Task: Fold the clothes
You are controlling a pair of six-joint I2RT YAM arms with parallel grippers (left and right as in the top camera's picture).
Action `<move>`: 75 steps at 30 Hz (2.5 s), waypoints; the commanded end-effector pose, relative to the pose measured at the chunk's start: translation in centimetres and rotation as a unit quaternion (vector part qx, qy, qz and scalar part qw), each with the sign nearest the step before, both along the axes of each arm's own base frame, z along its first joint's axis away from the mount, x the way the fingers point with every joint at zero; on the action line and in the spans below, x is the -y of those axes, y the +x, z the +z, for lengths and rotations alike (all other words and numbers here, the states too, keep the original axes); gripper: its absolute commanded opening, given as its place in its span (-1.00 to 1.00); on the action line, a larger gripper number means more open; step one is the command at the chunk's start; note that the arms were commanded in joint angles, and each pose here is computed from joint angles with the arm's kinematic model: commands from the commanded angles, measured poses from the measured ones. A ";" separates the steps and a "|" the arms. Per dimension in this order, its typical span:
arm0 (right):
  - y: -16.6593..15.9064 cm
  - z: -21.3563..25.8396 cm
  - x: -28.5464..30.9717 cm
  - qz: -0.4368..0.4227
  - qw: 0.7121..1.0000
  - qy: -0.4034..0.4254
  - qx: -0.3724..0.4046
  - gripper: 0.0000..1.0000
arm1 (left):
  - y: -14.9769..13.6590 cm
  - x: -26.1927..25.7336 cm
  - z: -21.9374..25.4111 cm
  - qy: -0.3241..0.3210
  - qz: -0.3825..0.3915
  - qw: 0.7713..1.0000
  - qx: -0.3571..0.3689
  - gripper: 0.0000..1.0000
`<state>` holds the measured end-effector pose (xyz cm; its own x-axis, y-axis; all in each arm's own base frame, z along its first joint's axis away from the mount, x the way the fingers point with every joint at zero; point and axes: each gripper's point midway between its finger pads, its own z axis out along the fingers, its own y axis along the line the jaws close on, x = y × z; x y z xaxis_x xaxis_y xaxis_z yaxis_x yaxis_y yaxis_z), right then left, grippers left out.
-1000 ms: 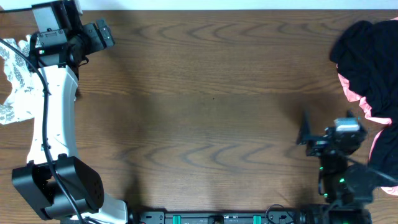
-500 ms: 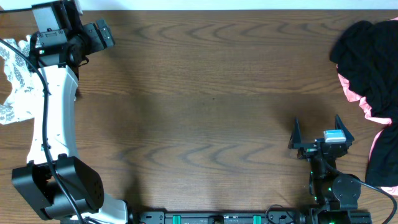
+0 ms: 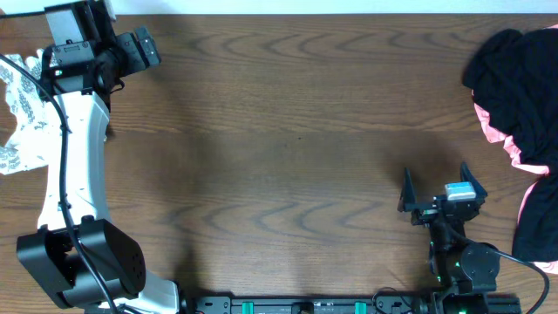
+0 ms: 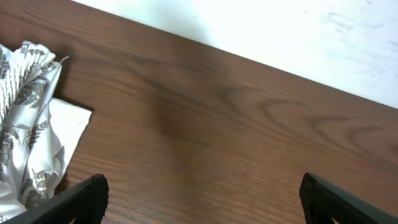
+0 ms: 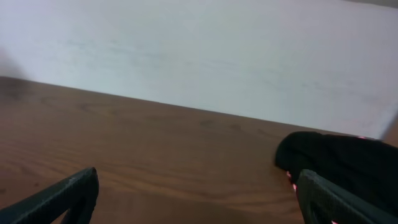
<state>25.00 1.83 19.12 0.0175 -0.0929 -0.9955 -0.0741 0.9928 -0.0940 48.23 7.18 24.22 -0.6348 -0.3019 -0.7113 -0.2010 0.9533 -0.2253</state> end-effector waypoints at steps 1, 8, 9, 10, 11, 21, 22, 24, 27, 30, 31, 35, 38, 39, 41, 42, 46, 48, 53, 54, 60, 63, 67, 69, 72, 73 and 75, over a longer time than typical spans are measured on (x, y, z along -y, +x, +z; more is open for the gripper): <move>-0.1 -0.7 -0.6 0.012 1.000 0.006 0.001 0.99 | 0.0 0.1 0.0 -0.004 -0.001 1.000 0.000 0.96; -0.5 -2.9 -0.7 0.018 0.999 0.003 -0.031 0.99 | 0.0 0.1 0.0 -0.004 -0.001 1.000 0.000 0.96; -0.5 -3.3 -0.8 0.021 0.999 0.003 -0.040 0.99 | 0.0 0.1 0.0 -0.004 -0.001 1.000 0.000 0.96; -0.5 -3.5 -0.9 0.021 0.999 0.003 -0.043 0.98 | 0.0 0.1 0.0 -0.004 -0.001 1.000 0.000 0.96; -0.5 -3.4 -0.8 0.021 0.999 0.003 -0.043 0.99 | 0.0 0.1 0.0 -0.004 -0.001 1.000 0.000 0.96; -0.5 -3.4 -0.8 0.019 0.999 0.003 -0.042 0.99 | 0.0 0.1 0.0 -0.004 -0.001 1.000 0.000 0.96; -0.5 -3.4 -0.8 0.019 0.999 0.003 -0.042 0.99 | 0.0 0.1 0.0 -0.004 -0.001 1.000 0.000 0.96; -0.5 -3.4 -0.8 0.019 0.999 0.003 -0.042 0.99 | 0.0 0.1 0.0 -0.004 -0.001 1.000 0.000 0.96; -0.5 -3.4 -0.8 0.019 0.999 0.003 -0.042 0.99 | 0.0 0.1 0.0 -0.004 -0.001 1.000 0.000 0.96; -0.5 -3.4 -0.8 0.019 0.999 0.003 -0.042 0.98 | 0.0 0.1 0.0 -0.004 -0.001 1.000 0.000 0.96; -0.5 -3.4 -0.8 0.019 0.999 0.003 -0.042 0.99 | 0.0 0.1 0.0 -0.004 -0.001 1.000 0.000 0.96; -0.5 -3.4 -0.8 0.019 0.999 0.003 -0.042 0.99 | 0.0 0.1 0.0 -0.004 -0.001 1.000 0.000 0.96; -0.5 -3.4 -0.8 0.019 0.999 0.003 -0.042 0.99 | 0.0 0.1 0.0 -0.004 -0.001 1.000 0.000 0.96; -0.5 -3.4 -0.8 0.019 0.999 0.003 -0.042 0.98 | 0.0 0.1 0.0 -0.004 -0.001 1.000 0.000 0.96; -0.5 -3.4 -0.8 0.019 0.999 0.003 -0.042 0.98 | 0.0 0.1 0.0 -0.004 -0.001 1.000 0.000 0.96; -0.5 -3.4 -0.8 0.019 0.999 0.003 -0.042 0.99 | 0.0 0.1 0.0 -0.004 -0.001 1.000 0.000 0.96; -0.5 -3.4 -0.8 0.019 0.999 0.003 -0.042 0.99 | 0.0 0.1 0.0 -0.004 -0.001 1.000 0.000 0.96; -0.5 -3.4 -0.8 0.019 0.999 0.003 -0.042 0.99 | 0.0 0.1 0.0 -0.004 -0.001 1.000 0.000 0.96; -0.5 -3.4 -0.8 0.019 0.999 0.003 -0.042 0.99 | 0.0 0.1 0.0 -0.004 -0.001 1.000 0.001 0.96; -0.5 -3.4 -0.8 0.019 0.999 0.003 -0.042 0.98 | 0.0 0.1 -0.2 -0.004 -0.001 1.000 -0.002 0.96; -0.5 -3.4 -0.8 0.019 0.999 0.003 -0.042 0.99 | -1.2 -0.1 -1.3 -0.010 0.004 0.999 -0.032 0.96; -0.5 -3.4 -0.8 0.019 0.999 0.003 -0.042 0.98 | -3.1 0.3 -2.7 -0.020 0.004 0.997 -0.081 0.96; -0.5 -3.4 -0.8 0.019 0.999 0.003 -0.042 0.99 | -5.9 0.9 -4.8 -0.026 -0.005 0.989 -0.146 0.96; -0.5 -3.4 -0.8 0.019 0.999 0.003 -0.042 0.99 | -7.2 1.1 -5.6 -0.027 -0.006 0.985 -0.170 0.96; -0.5 -3.4 -0.8 0.019 0.999 0.003 -0.042 0.99 | -8.7 1.4 -6.3 -0.030 -0.005 0.981 -0.192 0.96; -0.5 -3.4 -0.8 0.019 0.999 0.003 -0.042 0.98 | -9.1 1.5 -6.5 -0.031 -0.006 0.980 -0.195 0.96; -0.5 -3.4 -0.8 0.019 0.999 0.003 -0.042 0.99 | -9.9 1.9 -6.8 -0.033 -0.007 0.979 -0.201 0.96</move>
<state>24.55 2.32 15.74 -0.0657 -0.0999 -0.9928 -0.1064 0.9900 -0.0926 39.50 5.51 16.59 -0.8657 -0.3425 -0.3650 -0.2872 0.9371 -0.1984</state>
